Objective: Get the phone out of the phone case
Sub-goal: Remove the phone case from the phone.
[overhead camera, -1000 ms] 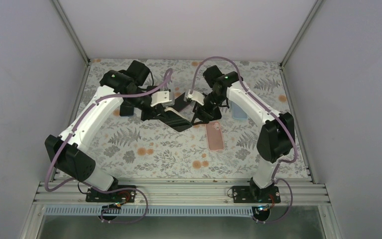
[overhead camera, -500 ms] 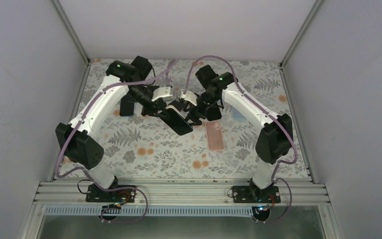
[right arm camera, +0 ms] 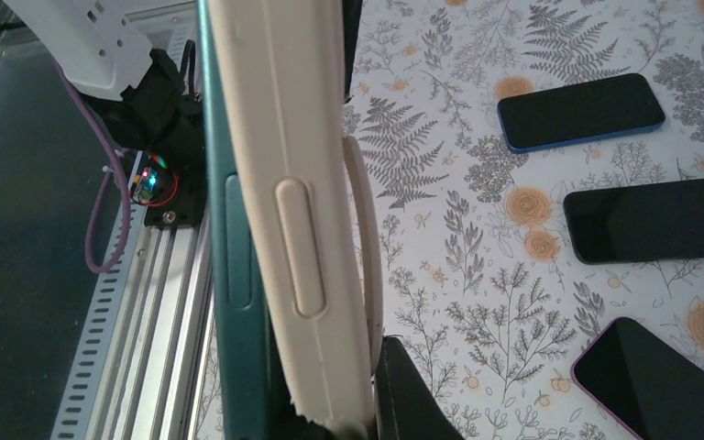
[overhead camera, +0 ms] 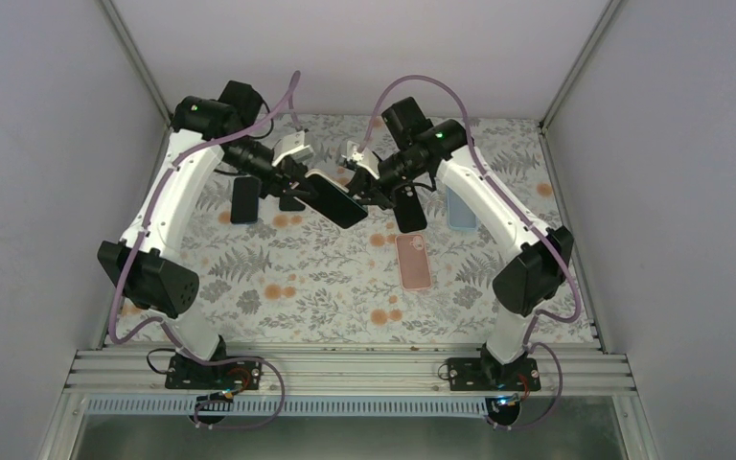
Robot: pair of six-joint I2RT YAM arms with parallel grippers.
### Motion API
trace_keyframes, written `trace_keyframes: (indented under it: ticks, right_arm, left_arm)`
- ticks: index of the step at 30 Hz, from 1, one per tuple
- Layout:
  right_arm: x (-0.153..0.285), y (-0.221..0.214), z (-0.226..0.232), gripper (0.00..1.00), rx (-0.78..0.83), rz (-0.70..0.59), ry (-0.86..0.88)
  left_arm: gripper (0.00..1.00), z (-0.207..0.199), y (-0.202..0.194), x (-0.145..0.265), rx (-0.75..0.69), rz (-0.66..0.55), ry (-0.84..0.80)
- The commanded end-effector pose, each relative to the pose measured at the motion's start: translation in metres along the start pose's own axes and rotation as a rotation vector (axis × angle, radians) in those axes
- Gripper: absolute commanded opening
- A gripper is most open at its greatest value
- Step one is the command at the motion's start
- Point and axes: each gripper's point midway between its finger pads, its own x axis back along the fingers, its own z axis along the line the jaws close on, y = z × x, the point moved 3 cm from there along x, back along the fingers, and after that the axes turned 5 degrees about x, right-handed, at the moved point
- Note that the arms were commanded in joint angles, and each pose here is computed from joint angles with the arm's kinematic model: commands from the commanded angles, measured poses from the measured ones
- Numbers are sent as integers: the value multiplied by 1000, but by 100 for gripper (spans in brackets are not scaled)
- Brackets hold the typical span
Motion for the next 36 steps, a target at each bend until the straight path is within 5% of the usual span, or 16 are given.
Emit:
trace_keyframes:
  ticks: [1, 6, 14, 17, 21, 25, 32, 36]
  right_arm:
    - [-3, 43, 46, 4, 91, -183, 149]
    - [10, 35, 27, 4, 42, -169, 50]
    - [35, -6, -15, 4, -97, -130, -61]
    - [50, -26, -29, 4, -158, -127, -104]
    - [66, -33, -57, 4, -244, -131, -227]
    - [81, -23, -96, 4, -405, -187, -407]
    - [75, -24, -143, 4, -554, -160, -589]
    - [73, -24, -154, 4, -581, -188, -622]
  left_arm:
    - [2, 8, 52, 11, -179, -204, 20]
    - [10, 2, 46, 23, -162, -196, 63]
    - [83, -2, 25, 38, -128, -100, 247]
    - [93, -6, 22, 53, -141, -102, 400]
    - [95, 15, 33, 79, -112, -171, 713]
    - [94, 27, 53, 61, -131, -233, 959]
    - [87, 51, 49, -29, -212, -180, 1129]
    - [88, 44, 57, -57, -260, -264, 1126]
